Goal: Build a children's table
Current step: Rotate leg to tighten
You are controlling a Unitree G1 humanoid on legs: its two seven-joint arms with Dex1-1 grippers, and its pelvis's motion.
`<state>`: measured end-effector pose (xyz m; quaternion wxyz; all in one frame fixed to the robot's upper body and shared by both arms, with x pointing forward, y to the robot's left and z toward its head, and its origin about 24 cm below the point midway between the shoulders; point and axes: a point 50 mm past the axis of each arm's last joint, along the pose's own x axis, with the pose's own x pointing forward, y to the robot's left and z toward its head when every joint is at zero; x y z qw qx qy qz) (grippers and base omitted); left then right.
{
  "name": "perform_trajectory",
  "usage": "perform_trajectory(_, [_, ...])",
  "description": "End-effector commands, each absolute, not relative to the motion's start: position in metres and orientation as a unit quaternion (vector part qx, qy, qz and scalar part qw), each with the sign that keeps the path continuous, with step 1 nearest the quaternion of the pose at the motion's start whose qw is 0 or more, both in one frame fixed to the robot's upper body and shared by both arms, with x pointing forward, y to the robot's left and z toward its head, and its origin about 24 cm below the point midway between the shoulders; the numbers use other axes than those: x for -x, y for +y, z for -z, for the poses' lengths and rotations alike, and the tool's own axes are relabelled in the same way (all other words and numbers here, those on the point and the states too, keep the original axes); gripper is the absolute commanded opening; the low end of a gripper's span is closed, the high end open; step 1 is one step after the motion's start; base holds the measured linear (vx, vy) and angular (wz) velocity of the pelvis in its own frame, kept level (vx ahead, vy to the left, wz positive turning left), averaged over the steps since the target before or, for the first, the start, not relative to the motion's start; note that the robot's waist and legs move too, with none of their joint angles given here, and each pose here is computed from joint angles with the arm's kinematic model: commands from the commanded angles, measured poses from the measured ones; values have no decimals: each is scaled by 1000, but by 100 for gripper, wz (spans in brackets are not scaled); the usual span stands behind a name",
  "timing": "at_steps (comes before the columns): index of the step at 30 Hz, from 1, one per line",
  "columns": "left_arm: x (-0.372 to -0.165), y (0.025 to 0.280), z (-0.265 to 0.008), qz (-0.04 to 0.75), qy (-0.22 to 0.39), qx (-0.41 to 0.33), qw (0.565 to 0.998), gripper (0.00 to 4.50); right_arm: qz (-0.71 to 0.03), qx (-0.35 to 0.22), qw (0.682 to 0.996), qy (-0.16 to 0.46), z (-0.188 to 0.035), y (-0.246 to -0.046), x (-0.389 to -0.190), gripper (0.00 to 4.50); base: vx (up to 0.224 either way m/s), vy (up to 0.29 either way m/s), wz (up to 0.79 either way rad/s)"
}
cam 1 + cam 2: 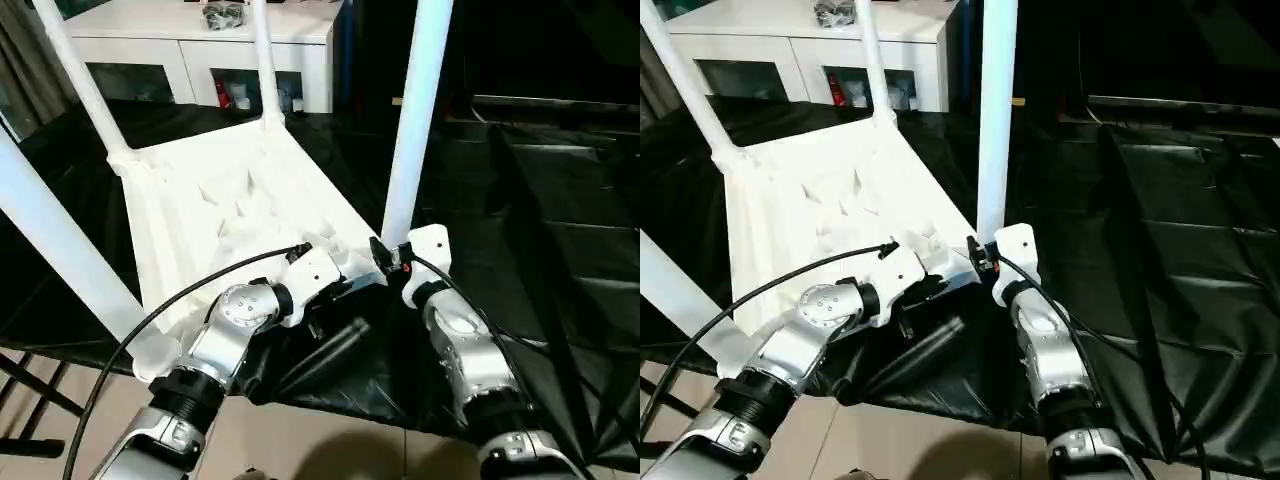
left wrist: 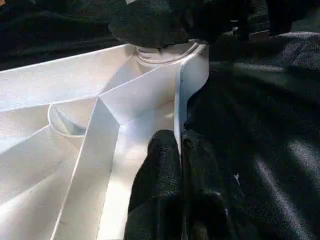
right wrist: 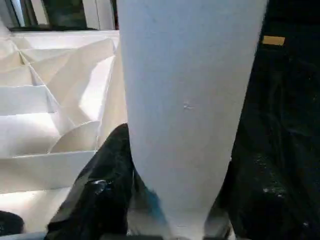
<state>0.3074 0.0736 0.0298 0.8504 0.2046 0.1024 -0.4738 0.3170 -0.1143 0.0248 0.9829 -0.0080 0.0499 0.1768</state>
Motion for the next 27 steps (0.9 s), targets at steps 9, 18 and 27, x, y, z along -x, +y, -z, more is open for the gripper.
perform_trajectory(9, [-307, 74, -36, 484, 68, -201, 849, 0, -329, 48, 941, 64, -30, -149, -294, 324, 0, 0, 0])
perform_trajectory(18, [-304, 83, -36, 512, 66, -210, 830, 0, -308, 83, 944, 88, -51, -244, -279, 324, 0, 0, 0])
perform_trajectory(27, [-283, 89, -45, 594, 37, -158, 788, 0, -212, 61, 974, 45, -64, -240, -303, 324, 0, 0, 0])
